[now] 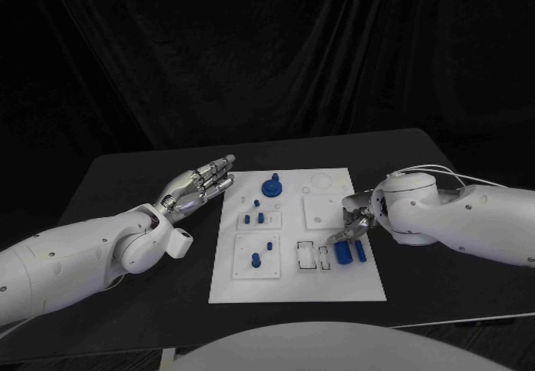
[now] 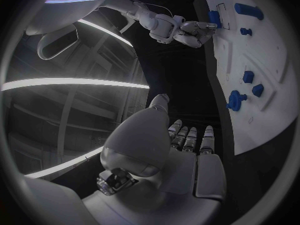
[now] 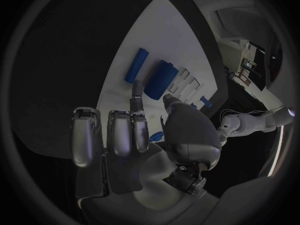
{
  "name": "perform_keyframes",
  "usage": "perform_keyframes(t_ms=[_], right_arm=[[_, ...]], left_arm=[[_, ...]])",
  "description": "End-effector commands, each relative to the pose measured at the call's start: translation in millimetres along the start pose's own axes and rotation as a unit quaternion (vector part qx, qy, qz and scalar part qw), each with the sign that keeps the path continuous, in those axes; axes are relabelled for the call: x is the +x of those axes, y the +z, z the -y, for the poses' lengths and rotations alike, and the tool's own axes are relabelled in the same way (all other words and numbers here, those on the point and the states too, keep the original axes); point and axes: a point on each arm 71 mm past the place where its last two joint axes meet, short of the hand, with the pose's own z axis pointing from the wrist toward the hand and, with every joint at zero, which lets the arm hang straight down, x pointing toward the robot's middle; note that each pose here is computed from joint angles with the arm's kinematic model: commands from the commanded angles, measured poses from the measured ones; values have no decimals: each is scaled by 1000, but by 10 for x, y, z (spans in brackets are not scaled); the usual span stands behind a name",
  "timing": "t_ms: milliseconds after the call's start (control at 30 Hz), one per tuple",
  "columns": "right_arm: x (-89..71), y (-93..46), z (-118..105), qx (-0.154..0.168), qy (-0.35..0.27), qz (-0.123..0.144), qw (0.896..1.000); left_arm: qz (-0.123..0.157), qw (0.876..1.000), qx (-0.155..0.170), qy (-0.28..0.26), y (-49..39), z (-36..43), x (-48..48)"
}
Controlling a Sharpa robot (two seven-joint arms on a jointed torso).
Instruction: Assemble the parts on the task board
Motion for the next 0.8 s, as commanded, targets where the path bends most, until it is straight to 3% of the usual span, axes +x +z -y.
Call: perform_keyframes(t_ms=[33, 800], right_arm=[[40, 15, 10, 8, 4, -2, 1000], [70, 54, -33, 0, 59, 11, 998]], left_arm=[[-5, 1000, 8, -6, 8, 7, 22], [-10, 1000, -3, -9, 19, -19, 31]])
